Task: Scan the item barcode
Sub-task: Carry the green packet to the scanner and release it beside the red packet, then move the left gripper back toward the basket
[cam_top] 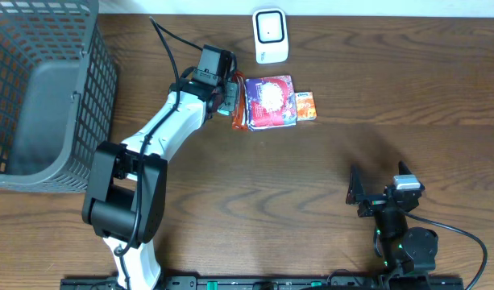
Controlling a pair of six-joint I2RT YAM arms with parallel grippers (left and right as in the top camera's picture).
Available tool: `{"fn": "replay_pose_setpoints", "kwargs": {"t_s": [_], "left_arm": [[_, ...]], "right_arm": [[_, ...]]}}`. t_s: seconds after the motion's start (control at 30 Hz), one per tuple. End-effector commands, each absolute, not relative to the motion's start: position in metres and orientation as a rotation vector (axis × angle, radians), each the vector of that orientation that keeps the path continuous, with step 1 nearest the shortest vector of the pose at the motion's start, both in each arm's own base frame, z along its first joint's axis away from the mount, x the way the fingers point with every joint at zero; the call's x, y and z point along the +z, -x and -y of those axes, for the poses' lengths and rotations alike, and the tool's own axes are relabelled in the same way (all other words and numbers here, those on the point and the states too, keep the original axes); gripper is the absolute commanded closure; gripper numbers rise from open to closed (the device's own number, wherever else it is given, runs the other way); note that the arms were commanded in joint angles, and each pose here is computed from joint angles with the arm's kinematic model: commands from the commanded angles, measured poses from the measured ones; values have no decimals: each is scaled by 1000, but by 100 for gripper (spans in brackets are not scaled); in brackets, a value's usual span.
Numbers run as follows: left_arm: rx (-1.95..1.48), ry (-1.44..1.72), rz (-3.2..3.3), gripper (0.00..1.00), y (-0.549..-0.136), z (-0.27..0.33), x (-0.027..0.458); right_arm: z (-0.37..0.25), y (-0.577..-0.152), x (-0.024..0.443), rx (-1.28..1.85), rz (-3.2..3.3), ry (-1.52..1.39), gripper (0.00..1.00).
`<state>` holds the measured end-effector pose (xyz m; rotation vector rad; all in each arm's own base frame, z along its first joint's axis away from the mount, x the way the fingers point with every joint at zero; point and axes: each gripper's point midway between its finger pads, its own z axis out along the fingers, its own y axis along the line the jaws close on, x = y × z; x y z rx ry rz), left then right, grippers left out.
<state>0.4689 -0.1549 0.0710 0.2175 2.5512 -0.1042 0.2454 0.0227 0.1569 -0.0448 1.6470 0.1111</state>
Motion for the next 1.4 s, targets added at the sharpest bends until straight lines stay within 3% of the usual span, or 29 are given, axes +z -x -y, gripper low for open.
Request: {"fn": "replay_pose_setpoints", "kwargs": {"t_s": [0.0, 0.07, 0.27, 0.47, 0.73, 0.8, 0.93, 1.07, 1.17, 1.37], "left_arm": [[-70, -56, -2557, 92, -471, 144, 70], [-82, -8, -2571, 92, -470, 146, 63], [-73, -11, -2593, 50, -469, 147, 49], [-80, -81, -2503, 38, -481, 149, 79], [138, -162, -2335, 40, -492, 109, 150], [248, -102, -2331, 48, -492, 84, 154], [397, -99, -2379, 73, -487, 41, 148], [448, -64, -2418, 85, -483, 8, 144], [475, -11, -2442, 91, -479, -15, 141], [522, 56, -2469, 92, -474, -54, 139]], "right_arm": [[-21, -246, 155, 97, -1652, 43, 1], [-21, -246, 155, 97, -1652, 43, 1], [-21, -246, 155, 97, -1652, 43, 1], [-21, -246, 155, 97, -1652, 43, 1], [-21, -246, 155, 97, -1652, 43, 1], [-21, -246, 155, 97, -1652, 43, 1], [-21, -246, 155, 97, -1652, 43, 1], [-21, -246, 155, 97, -1652, 43, 1], [-21, -246, 155, 97, -1652, 43, 1], [-21, -246, 155, 97, -1652, 43, 1]]}}
